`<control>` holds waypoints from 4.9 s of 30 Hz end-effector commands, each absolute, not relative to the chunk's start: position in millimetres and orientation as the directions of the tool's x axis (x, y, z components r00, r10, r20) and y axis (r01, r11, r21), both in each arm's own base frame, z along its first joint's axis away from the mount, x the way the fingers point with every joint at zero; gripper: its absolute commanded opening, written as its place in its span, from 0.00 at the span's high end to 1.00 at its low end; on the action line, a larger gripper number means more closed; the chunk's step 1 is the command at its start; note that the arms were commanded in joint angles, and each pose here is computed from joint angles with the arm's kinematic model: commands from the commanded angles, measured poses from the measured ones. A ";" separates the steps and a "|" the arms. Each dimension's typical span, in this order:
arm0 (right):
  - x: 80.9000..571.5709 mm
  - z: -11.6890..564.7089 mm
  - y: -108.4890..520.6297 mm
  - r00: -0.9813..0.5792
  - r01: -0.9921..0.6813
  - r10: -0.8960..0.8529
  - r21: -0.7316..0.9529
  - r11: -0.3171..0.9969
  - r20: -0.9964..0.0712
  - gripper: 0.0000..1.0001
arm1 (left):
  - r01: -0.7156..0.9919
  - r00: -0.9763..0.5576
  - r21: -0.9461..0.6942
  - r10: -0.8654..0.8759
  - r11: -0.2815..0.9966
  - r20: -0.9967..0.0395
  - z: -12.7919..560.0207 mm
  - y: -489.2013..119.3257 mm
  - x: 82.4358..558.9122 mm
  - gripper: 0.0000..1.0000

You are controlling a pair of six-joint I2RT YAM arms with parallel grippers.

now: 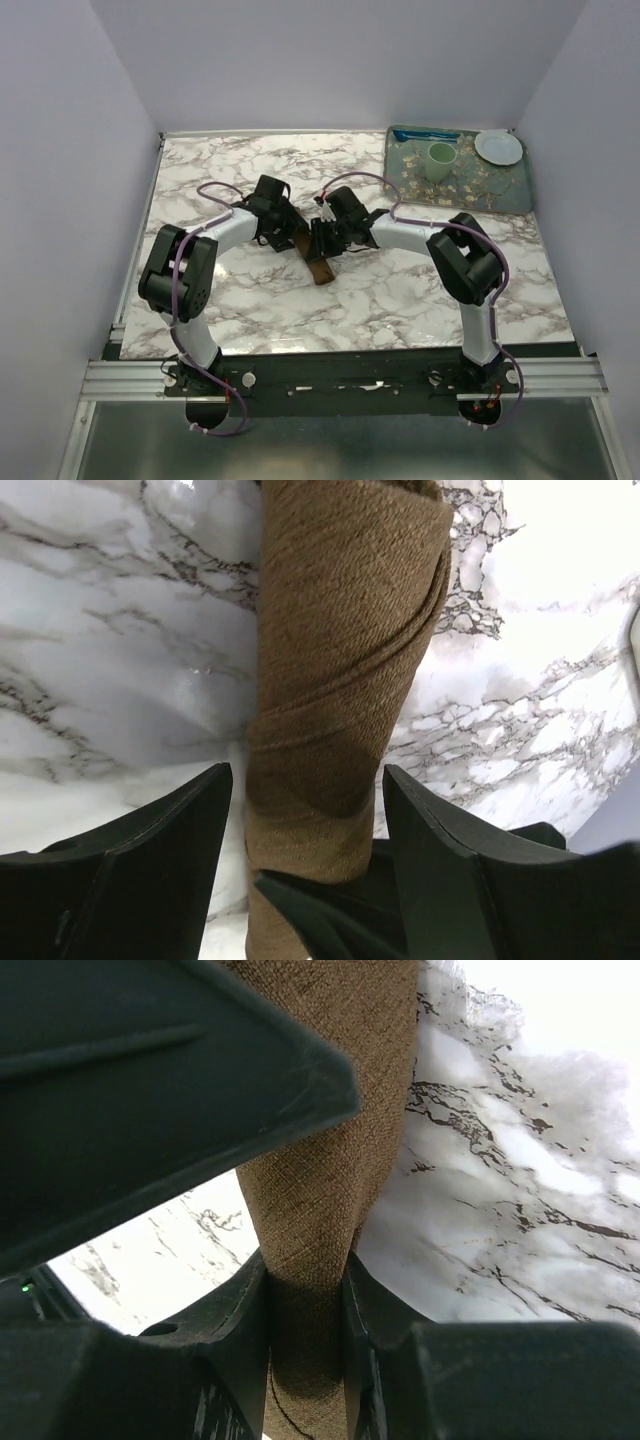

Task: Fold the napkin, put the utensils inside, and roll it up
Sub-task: Roll the napkin with the utensil

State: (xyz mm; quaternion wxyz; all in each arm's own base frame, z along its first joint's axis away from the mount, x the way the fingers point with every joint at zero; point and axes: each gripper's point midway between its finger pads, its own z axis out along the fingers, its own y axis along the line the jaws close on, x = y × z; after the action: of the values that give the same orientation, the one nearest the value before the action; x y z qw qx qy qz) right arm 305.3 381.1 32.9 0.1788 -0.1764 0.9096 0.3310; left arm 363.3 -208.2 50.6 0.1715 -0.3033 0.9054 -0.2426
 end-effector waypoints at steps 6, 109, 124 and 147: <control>286.9 5.0 368.1 -0.937 -0.337 -0.185 0.628 0.702 -0.297 0.71 | -0.472 -0.753 -0.489 -0.624 0.733 -0.208 42.7 -211.8 374.9 0.33; 279.0 57.7 232.4 -0.893 -0.263 0.025 0.563 0.783 -0.450 0.12 | 0.144 -0.783 0.522 0.420 0.840 -0.459 28.4 -161.4 465.6 0.63; 271.1 50.4 228.7 -0.898 -0.263 0.014 0.561 0.785 -0.440 0.12 | 0.260 -0.732 0.485 0.499 0.835 -0.465 32.8 -176.0 506.0 0.38; 283.8 56.2 239.7 -0.895 -0.271 0.023 0.584 0.765 -0.445 0.12 | 0.264 -0.709 0.218 0.342 0.940 -0.617 95.1 -207.1 496.5 0.14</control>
State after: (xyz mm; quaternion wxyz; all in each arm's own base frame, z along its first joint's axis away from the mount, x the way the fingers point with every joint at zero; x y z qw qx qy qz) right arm 272.8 234.6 50.8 0.2112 -0.0670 0.9176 0.3299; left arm 506.7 -177.7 54.5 0.3187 0.1771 0.9188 0.1514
